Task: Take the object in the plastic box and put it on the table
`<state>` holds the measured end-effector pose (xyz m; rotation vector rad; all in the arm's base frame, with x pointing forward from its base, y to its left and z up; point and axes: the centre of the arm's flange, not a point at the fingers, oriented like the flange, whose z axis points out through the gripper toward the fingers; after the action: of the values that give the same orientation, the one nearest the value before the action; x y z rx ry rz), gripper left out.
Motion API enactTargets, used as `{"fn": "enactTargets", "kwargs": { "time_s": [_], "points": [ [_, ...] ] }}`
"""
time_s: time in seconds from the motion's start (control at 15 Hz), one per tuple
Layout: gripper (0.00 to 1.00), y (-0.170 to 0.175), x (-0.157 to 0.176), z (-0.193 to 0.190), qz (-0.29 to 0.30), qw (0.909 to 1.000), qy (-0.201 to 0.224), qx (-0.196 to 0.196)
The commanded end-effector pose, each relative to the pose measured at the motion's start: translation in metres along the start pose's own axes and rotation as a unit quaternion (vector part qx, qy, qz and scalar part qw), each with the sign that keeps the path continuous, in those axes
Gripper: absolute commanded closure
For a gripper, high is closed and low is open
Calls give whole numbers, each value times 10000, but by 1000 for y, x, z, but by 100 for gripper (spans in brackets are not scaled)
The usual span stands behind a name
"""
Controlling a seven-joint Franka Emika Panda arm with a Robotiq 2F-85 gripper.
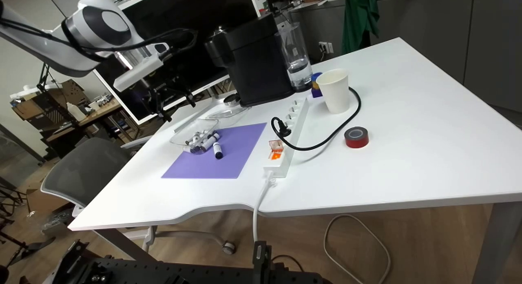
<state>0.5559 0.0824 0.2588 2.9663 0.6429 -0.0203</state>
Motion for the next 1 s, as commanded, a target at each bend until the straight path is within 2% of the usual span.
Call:
{"fn": "enactTargets", "kwargs": {
  "time_s": [0.0, 0.67, 0.73, 0.8, 0.93],
  "points": [
    [0, -1, 35, 23, -30, 9999, -102, 40],
    [0, -14, 61, 81, 22, 9993, -247, 271],
    [6, -17, 64, 85, 15, 9993, -233, 290],
    [28, -18, 66, 88, 11, 9993, -227, 302],
    [31, -22, 68, 92, 7, 9992, -221, 336]
  ]
}}
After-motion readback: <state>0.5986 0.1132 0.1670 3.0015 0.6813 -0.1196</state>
